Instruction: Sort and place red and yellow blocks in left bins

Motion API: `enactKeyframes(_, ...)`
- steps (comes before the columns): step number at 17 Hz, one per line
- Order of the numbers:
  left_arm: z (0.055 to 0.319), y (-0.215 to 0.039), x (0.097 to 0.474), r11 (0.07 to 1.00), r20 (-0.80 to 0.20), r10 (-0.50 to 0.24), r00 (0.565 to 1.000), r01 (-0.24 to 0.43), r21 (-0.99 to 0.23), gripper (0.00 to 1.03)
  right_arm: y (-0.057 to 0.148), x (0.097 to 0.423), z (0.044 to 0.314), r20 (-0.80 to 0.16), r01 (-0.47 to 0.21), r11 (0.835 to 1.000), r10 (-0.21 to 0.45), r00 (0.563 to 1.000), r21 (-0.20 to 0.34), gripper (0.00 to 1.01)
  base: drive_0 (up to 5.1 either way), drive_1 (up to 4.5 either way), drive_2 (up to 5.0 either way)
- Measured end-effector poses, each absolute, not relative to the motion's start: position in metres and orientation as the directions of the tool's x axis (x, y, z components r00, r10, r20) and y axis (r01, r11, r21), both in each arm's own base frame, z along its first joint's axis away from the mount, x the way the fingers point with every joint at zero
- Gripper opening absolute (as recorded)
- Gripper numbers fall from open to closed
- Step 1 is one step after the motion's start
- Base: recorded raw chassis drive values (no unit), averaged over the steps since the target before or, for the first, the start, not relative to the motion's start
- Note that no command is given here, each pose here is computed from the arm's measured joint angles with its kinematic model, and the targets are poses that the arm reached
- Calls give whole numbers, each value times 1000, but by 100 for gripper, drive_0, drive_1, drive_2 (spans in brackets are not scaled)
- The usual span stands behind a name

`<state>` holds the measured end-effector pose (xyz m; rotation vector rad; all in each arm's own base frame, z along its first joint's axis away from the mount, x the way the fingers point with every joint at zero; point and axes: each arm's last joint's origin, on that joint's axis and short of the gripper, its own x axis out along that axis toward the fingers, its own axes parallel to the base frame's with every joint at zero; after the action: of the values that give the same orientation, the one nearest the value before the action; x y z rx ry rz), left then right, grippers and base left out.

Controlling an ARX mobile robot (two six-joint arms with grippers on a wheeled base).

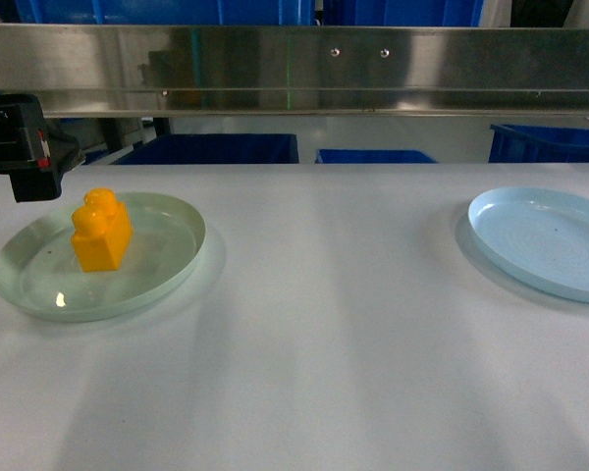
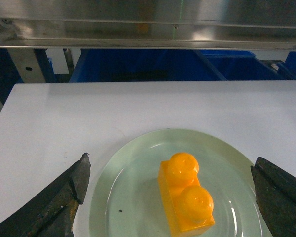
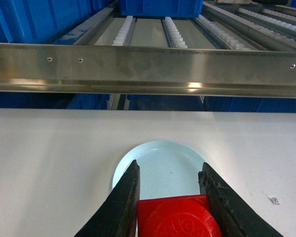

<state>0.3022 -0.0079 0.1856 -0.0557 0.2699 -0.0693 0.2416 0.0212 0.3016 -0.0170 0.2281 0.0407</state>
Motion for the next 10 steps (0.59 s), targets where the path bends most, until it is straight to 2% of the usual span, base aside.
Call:
enactKeyframes(7,186,-8,302,996,-264,-76,961,61,-64,98,21,240,304,-213,-39,999,36,976,-8,29,0,0,0)
enactKeyframes(10,186,-8,302,996,-264,-76,961,61,-64,98,16,240,305,-196,-8,1000,6,981,-10,29,0,0,0)
